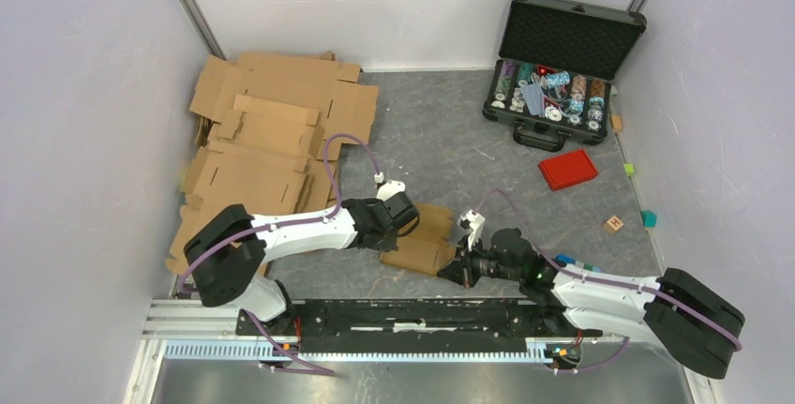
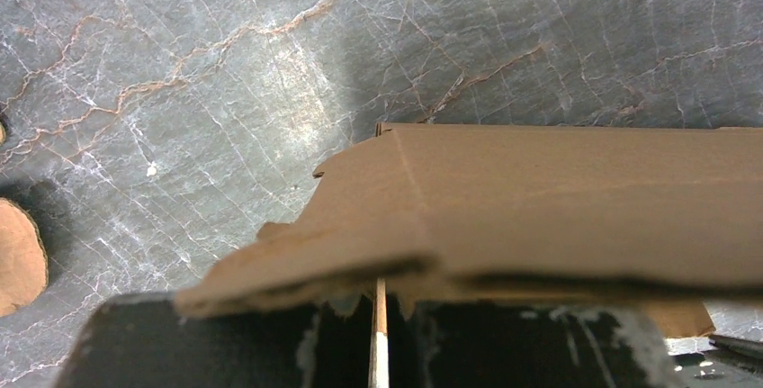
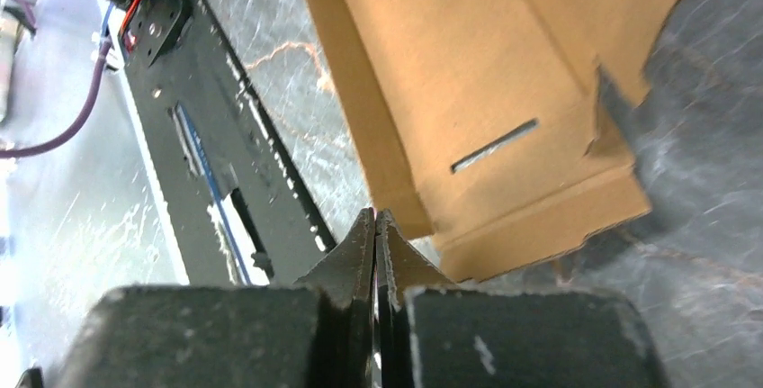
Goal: Fold the paper box
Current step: Fold the paper box at the center of the board.
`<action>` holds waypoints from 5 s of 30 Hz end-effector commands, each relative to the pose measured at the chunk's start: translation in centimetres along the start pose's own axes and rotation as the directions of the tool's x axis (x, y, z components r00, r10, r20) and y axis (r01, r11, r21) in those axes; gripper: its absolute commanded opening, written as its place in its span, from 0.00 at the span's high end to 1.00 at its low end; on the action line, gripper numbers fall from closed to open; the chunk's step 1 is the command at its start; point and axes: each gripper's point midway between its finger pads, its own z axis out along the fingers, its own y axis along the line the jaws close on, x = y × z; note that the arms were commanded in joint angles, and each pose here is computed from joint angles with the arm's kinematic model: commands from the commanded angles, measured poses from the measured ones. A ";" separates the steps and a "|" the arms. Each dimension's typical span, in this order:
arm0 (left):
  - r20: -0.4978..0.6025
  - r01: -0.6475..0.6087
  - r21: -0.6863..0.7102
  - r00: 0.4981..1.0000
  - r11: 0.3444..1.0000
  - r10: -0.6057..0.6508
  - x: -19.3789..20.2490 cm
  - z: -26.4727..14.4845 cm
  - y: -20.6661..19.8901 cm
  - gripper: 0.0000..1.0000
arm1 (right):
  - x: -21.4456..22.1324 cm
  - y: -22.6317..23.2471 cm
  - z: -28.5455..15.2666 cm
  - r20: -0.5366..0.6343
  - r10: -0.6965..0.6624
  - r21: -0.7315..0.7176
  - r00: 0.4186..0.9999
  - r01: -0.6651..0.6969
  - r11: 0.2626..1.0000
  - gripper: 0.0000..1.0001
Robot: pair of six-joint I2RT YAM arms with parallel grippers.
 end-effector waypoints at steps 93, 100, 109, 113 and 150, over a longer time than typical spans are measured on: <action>0.019 0.059 0.068 0.998 0.996 -0.060 -0.5 -1.2 -1.2 0.98 | -4.1 -1.9 -0.4 0.151 0.047 0.195 0.987 -0.076 0.978 0.87; 0.014 0.059 0.073 0.998 0.996 -0.060 -0.4 -1.2 -1.3 0.98 | -4.7 -1.0 0.2 0.147 0.047 0.151 0.988 -0.069 0.986 0.82; 0.013 0.062 0.077 0.998 0.995 -0.063 -0.4 -1.2 -1.5 0.98 | -5.5 -0.1 0.4 0.158 0.053 0.115 0.986 -0.071 0.991 0.81; 0.013 0.060 0.079 0.998 0.995 -0.061 -0.3 -1.2 -1.6 0.98 | -5.6 0.5 0.6 0.158 0.056 0.086 0.986 -0.070 0.994 0.82; 0.015 0.065 0.082 0.998 0.995 -0.066 -0.3 -1.3 -1.7 0.98 | -3.8 -0.3 1.3 0.099 0.061 0.098 0.993 -0.071 0.993 0.78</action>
